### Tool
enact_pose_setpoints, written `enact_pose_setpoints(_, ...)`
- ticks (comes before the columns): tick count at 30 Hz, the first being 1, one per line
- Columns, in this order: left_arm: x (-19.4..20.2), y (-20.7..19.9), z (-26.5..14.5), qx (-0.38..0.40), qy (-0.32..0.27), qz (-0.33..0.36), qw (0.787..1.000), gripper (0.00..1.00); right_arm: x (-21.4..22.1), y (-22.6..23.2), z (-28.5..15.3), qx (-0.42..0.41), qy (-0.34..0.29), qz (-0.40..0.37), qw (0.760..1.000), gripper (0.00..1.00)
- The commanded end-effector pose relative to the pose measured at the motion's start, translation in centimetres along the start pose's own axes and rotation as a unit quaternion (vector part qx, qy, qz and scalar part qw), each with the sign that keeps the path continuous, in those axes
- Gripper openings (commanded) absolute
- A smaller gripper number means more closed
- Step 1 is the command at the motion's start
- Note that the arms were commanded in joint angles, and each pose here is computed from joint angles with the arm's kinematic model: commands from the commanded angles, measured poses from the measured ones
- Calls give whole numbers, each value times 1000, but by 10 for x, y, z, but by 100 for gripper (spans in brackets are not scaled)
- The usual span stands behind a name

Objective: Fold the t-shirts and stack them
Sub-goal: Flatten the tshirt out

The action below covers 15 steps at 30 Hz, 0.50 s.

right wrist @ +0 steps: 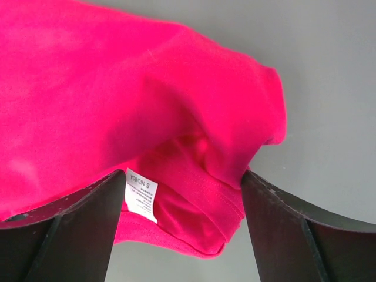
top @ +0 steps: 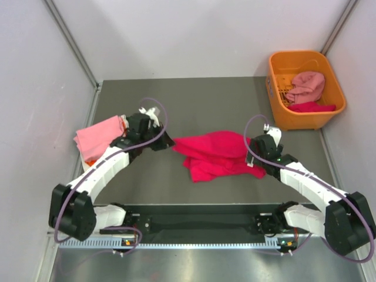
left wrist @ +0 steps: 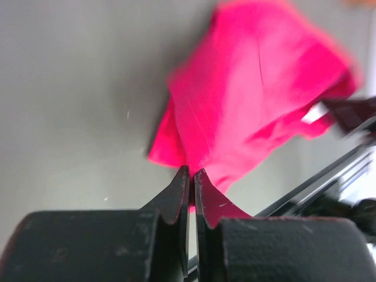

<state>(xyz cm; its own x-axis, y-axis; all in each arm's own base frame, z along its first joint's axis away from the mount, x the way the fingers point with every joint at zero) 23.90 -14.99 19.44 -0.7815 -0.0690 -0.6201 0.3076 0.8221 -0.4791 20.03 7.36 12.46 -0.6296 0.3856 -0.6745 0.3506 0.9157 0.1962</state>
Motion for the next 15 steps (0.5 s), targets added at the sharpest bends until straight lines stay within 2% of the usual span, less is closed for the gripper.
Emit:
enact_pose_setpoints(1, -25, -5, -33, 13, -42, -4, 999, 0, -19, 18, -4, -35, -30, 22, 999, 78)
enact_pose_setpoints(7, -40, 0, -58, 27, -80, -16, 996, 0, -20, 23, -7, -63, -26, 16, 998, 73)
enact_pose_setpoints(10, -44, 0, -62, 28, -86, -19, 996, 0, -21, 24, -9, -69, -26, 10, 997, 75)
enact_pose_setpoints(15, -56, 1, -64, 31, -96, -20, 995, 0, -19, 24, -16, -103, -22, -2, 994, 84)
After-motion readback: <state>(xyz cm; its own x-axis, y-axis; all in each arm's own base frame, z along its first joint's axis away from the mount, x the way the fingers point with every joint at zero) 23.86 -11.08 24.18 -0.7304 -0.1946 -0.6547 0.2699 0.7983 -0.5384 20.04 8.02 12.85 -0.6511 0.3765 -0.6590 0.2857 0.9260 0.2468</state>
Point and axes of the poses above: each gripper's point midway between its finger pads, its own z axis out along the fingers, its own y axis along the line the jaws close on, x = y × z, the point moved 9 cm from there along -z, back along the fingers, and after that the axes turned 12 degrees about z, right-handed, at the moved point
